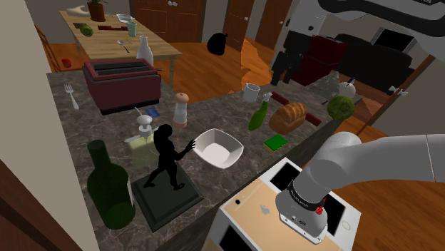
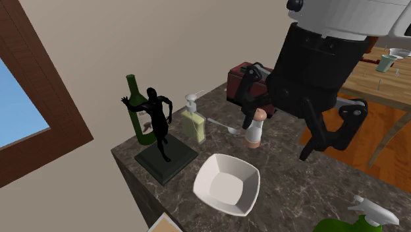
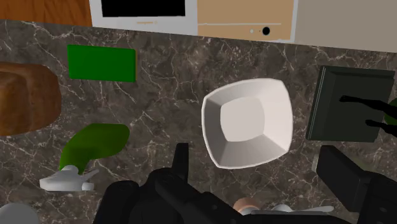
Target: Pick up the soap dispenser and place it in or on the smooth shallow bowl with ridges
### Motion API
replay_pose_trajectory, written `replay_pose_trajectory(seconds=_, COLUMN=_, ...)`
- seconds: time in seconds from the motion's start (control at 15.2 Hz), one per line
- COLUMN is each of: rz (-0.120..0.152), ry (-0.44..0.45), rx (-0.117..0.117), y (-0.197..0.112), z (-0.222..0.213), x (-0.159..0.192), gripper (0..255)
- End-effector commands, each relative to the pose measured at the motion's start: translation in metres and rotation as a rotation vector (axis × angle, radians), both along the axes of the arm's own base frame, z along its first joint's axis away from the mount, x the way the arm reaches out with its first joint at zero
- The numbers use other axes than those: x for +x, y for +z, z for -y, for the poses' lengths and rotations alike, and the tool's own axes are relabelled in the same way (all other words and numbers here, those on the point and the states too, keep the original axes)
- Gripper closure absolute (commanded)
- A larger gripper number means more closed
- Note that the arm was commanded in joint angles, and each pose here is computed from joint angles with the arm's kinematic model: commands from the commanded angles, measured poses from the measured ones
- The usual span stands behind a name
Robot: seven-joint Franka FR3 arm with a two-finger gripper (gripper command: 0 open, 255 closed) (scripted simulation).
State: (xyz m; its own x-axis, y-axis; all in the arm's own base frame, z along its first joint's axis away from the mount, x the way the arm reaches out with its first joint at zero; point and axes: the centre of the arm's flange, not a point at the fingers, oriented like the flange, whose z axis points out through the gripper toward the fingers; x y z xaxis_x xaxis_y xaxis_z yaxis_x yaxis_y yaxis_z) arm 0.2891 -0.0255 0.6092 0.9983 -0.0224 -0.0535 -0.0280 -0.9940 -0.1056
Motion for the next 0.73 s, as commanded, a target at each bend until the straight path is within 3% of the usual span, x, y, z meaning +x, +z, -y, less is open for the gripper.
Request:
replay_pose_trajectory(seconds=0.0, rz=0.000, ry=0.000, rx=0.000, y=0.000, z=0.000, x=0.000, gripper=0)
replay_pose_trajectory(seconds=0.66, rz=0.007, ry=-0.009, rx=0.004, y=-0.044, z=-0.104, x=0.066, gripper=0)
